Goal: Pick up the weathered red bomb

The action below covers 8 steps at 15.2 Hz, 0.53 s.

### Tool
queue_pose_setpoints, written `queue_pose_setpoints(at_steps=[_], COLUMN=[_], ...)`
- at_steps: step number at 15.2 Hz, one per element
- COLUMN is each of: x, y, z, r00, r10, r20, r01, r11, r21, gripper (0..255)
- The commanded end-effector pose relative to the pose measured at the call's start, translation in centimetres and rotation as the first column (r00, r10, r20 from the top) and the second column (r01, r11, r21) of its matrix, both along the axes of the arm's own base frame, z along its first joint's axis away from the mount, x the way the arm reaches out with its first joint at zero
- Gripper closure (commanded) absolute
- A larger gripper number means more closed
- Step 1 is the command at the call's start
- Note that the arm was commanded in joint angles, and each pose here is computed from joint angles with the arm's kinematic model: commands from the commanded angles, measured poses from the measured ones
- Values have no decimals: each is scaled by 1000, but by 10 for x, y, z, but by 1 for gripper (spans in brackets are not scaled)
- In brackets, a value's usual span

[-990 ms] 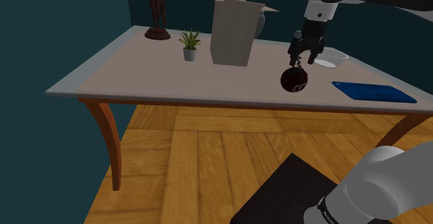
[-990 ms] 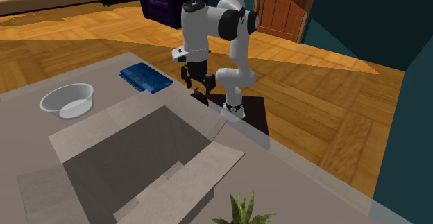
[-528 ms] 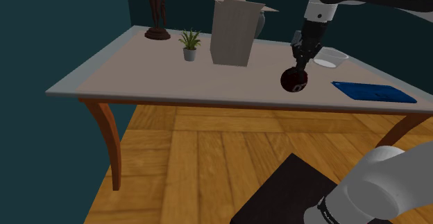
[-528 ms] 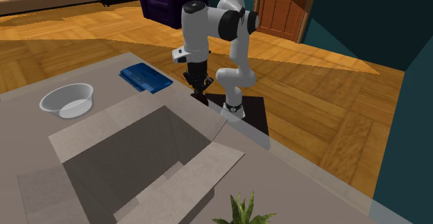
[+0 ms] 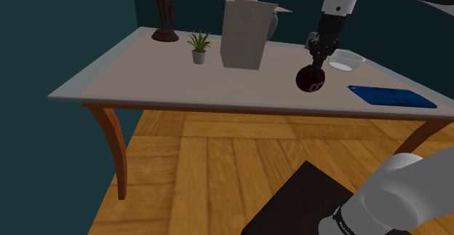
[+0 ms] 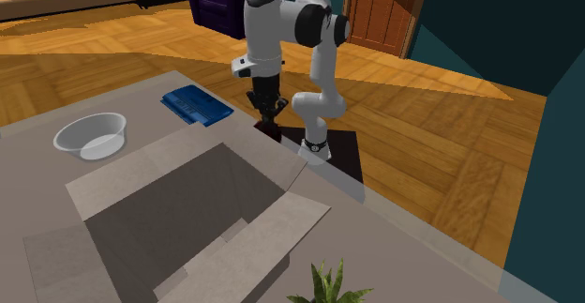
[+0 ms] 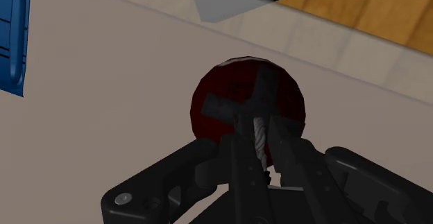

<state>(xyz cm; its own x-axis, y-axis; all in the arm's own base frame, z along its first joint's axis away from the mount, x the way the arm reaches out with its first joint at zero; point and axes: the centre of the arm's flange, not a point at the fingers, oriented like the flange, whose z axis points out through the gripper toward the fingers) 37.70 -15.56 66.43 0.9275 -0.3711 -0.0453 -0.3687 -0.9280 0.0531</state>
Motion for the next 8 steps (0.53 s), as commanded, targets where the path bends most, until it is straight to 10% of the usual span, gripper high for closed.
queue_pose_setpoints(at_steps=[1, 8], x=[0, 0], y=[0, 0], z=[10, 47], r00=[1000, 1000], r10=[0, 0], r20=[0, 0], r01=[0, 0], r11=[1000, 1000], r21=[0, 0], gripper=[255, 255])
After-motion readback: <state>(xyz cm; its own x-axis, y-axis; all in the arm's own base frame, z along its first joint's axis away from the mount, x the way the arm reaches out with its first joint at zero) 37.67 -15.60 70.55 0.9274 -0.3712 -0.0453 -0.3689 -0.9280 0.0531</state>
